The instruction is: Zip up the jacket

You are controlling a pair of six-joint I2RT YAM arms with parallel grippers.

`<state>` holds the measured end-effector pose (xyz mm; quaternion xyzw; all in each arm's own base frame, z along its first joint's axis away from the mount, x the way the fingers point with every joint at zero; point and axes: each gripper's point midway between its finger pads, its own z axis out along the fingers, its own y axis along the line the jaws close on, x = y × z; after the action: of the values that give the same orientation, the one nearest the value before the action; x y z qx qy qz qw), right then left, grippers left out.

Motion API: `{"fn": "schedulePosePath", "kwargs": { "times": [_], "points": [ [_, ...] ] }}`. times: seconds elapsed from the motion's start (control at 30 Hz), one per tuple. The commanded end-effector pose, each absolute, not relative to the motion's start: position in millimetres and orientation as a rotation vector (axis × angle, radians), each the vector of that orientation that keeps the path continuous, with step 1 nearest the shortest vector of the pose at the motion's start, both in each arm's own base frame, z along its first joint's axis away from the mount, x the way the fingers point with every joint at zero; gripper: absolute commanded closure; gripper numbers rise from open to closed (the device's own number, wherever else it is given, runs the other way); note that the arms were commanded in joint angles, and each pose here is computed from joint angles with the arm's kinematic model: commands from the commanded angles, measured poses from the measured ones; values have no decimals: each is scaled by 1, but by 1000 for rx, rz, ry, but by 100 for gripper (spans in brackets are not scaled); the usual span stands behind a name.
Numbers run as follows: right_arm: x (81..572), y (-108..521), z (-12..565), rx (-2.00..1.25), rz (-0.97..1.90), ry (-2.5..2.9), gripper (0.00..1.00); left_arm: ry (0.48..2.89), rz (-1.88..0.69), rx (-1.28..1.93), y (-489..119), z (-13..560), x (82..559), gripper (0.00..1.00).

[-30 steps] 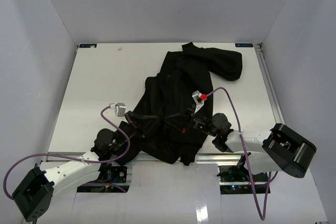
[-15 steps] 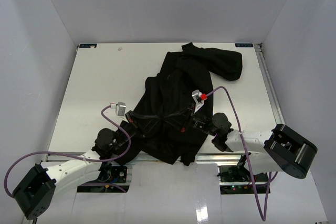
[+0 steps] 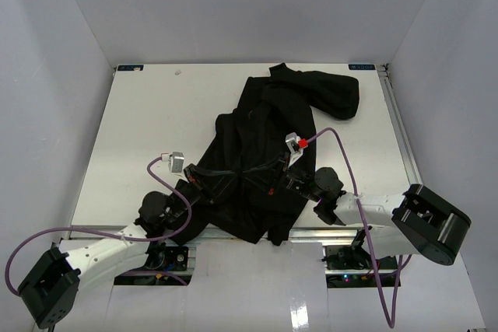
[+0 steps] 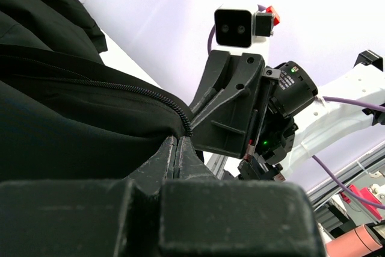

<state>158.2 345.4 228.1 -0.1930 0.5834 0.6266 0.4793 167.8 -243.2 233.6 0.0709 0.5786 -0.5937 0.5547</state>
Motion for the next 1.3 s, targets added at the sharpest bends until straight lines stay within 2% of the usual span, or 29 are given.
{"fn": "schedulePosePath", "kwargs": {
  "times": [0.0,0.23,0.33,0.5,0.67,0.83,0.97,1.1,1.17,1.27],
  "points": [
    [122,300,344,-420,1637,812,76,1471,-1351,132,-236,196,169,100],
    [129,322,297,-527,1594,1088,69,1495,-1332,82,-234,193,176,100],
    [127,324,294,-554,1589,1107,65,1509,-1325,83,-235,189,177,100],
    [133,338,280,-592,1571,1226,68,1523,-1328,90,-237,186,176,100],
    [132,345,268,-622,1588,1279,63,1526,-1326,95,-237,185,176,100],
    [129,350,261,-650,1616,1304,63,1529,-1328,107,-238,184,175,100],
    [129,353,250,-652,1631,1343,74,1526,-1323,108,-238,184,176,100],
    [127,355,242,-661,1645,1364,80,1526,-1324,110,-238,184,175,100],
    [126,357,238,-668,1657,1374,80,1526,-1326,112,-239,184,175,100],
    [125,359,235,-675,1672,1375,74,1523,-1327,113,-238,185,175,100]
  ]
}}
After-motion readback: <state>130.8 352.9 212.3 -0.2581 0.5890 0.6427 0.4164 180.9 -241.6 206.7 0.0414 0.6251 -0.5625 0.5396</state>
